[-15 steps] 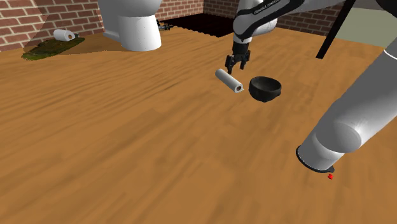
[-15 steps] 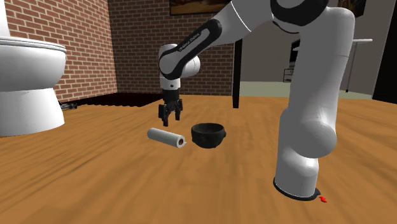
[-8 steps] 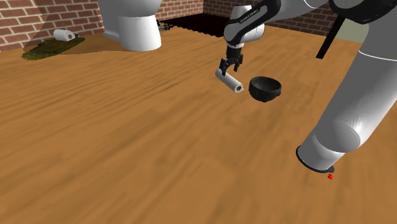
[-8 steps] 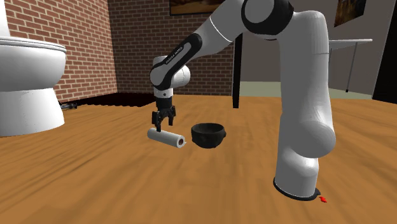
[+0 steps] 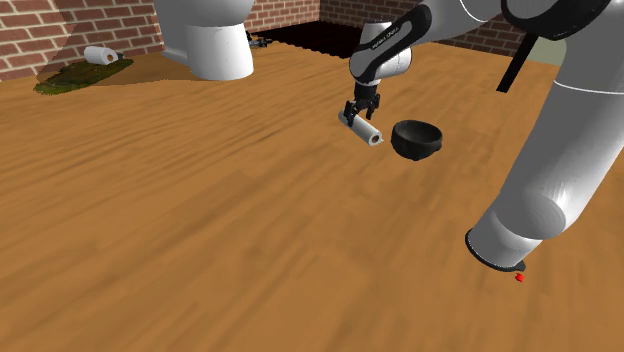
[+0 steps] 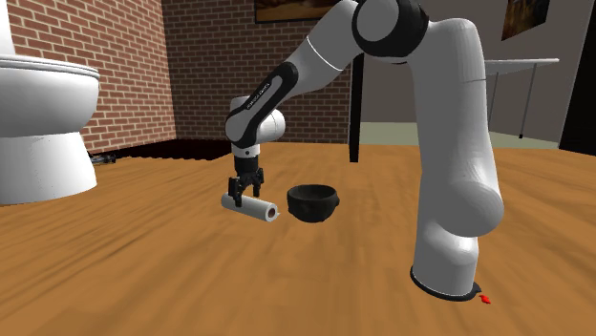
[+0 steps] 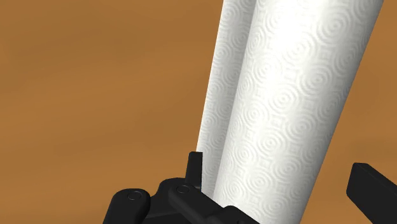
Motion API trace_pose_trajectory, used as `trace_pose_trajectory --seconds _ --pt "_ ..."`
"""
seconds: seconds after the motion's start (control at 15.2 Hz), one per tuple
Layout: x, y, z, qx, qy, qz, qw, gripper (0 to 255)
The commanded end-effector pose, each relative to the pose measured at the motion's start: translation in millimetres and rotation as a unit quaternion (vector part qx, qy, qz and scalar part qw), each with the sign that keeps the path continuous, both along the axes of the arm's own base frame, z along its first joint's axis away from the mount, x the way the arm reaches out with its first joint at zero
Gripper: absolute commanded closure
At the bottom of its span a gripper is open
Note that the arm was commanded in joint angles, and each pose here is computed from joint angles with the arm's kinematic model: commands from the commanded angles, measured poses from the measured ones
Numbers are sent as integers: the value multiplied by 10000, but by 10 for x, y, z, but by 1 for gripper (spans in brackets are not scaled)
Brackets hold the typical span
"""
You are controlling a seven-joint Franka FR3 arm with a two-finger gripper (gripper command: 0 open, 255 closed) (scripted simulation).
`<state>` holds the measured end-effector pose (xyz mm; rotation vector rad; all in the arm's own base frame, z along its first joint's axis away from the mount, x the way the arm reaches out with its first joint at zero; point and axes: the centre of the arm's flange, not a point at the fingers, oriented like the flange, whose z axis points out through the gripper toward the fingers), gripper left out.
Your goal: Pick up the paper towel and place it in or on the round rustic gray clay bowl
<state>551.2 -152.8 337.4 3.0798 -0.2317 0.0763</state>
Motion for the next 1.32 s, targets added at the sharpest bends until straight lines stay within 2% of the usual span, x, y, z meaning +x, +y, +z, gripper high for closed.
trace_pose_trajectory --seconds 0.0,0.26,0.33,0.92,1.25 --pt "3 -4 -8 0 -2 0 10000 0" --pt "3 -4 -7 0 -2 0 10000 0" --pt "3 -4 -7 0 -2 0 10000 255" --pt "3 -4 -8 0 -2 0 10000 255" --pt "3 -4 257 0 -2 0 10000 255"
